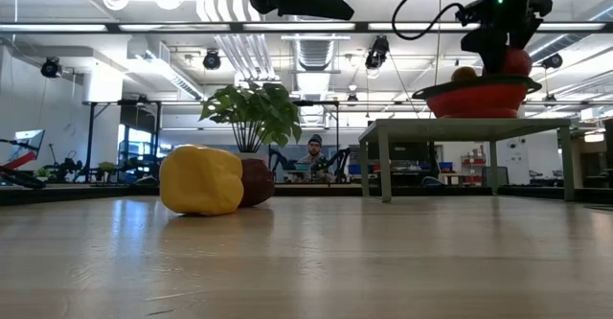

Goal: Pick & Place Fruit
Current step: Put the red apple into the red strainer bowl on the shelf

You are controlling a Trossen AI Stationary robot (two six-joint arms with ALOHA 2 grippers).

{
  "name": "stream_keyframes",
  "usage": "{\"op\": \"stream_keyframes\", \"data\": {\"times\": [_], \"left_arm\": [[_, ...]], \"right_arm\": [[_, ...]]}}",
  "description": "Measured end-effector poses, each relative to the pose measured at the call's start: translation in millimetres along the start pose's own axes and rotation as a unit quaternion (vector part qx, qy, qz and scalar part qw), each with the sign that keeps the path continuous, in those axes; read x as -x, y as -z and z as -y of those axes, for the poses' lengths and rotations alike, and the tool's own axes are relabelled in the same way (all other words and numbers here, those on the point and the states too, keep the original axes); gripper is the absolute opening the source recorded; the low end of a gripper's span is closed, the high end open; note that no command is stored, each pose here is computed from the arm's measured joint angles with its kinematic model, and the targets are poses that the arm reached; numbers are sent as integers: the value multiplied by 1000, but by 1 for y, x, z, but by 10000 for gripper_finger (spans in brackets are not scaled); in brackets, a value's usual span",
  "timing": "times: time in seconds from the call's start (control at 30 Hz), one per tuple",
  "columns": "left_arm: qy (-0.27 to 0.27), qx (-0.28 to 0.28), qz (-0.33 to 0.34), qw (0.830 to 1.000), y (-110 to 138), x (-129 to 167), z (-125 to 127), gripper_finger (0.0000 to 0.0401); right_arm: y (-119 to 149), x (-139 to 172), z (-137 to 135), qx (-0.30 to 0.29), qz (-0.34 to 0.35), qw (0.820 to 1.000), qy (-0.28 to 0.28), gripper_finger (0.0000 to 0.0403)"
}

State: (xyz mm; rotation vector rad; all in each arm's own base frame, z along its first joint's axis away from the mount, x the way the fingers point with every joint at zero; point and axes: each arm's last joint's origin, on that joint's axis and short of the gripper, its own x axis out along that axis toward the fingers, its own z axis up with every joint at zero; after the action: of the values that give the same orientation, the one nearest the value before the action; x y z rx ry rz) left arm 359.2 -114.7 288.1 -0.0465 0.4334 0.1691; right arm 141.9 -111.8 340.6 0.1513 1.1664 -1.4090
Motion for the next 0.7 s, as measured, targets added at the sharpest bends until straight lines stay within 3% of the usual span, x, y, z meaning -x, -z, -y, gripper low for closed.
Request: {"op": "stream_keyframes", "data": {"times": [0.47,0.7], "left_arm": [[0,0,0,1000,0,0,0,399],[0,0,0,1000,0,0,0,399]], "right_arm": [[-2,0,0,3,7,1000,-2,336],[-3,0,-1,26,9,1000,-5,384]]}}
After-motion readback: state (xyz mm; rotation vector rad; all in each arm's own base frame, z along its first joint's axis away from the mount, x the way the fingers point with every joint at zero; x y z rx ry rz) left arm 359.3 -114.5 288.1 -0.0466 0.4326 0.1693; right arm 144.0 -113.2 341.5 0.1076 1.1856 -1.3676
